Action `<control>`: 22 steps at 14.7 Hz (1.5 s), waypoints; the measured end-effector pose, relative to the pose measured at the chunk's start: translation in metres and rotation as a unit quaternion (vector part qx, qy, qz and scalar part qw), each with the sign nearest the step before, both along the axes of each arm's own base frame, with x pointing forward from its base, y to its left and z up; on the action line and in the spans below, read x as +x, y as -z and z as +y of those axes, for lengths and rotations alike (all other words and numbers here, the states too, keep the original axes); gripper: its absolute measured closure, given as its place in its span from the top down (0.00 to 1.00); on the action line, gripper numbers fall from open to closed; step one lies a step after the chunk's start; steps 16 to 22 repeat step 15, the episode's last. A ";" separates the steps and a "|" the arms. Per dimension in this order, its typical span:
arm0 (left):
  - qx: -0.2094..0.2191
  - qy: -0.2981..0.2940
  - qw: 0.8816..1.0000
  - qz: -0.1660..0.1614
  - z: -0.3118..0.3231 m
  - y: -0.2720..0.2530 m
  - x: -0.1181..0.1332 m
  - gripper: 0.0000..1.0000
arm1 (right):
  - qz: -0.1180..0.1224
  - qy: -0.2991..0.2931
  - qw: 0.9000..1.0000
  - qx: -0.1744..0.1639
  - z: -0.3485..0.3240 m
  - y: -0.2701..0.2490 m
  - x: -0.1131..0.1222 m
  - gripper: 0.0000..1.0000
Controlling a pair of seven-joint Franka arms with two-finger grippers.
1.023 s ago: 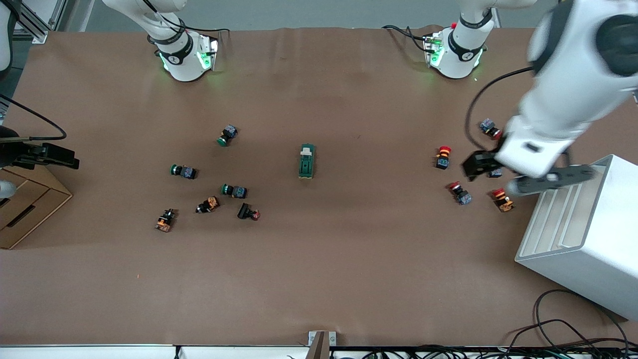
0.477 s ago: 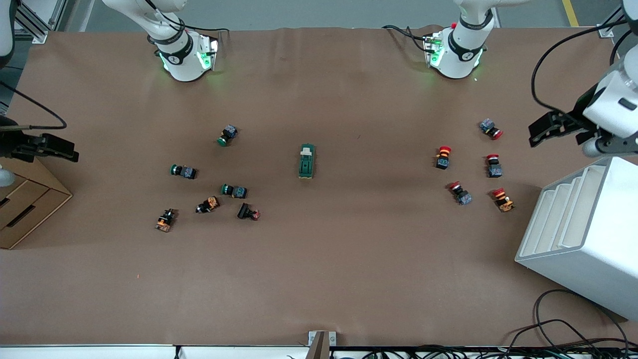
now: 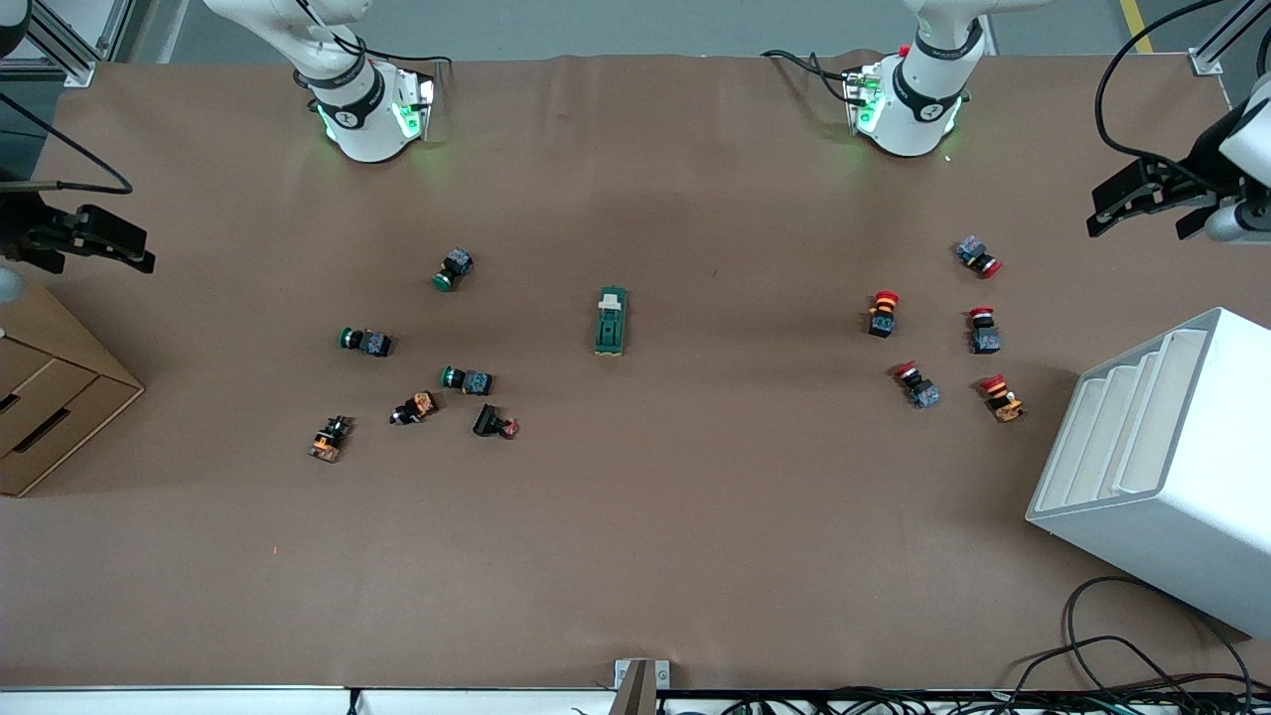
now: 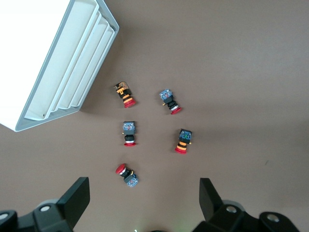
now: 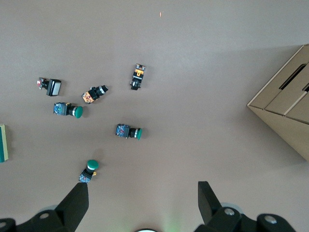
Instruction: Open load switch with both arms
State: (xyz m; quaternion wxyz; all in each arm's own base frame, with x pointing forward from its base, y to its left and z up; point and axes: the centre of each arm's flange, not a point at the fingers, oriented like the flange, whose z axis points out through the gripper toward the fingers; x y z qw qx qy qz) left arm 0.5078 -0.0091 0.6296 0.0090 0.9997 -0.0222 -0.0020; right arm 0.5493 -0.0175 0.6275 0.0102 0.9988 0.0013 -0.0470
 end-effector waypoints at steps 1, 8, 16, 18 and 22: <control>0.001 0.004 1.000 -0.003 -0.005 -0.002 -0.003 1.00 | 0.006 0.001 1.000 0.001 0.000 0.000 -0.004 1.00; 0.004 0.006 1.000 -0.010 -0.049 -0.008 -0.010 1.00 | 0.006 0.015 1.000 0.002 -0.013 -0.033 -0.035 1.00; 0.002 0.004 1.000 -0.016 -0.050 -0.010 -0.006 1.00 | 0.001 0.001 1.000 0.002 0.001 -0.036 -0.035 1.00; 0.002 0.004 1.000 -0.016 -0.050 -0.010 -0.006 1.00 | 0.001 0.001 1.000 0.002 0.001 -0.036 -0.035 1.00; 0.002 0.004 1.000 -0.016 -0.050 -0.010 -0.006 1.00 | 0.001 0.001 1.000 0.002 0.001 -0.036 -0.035 1.00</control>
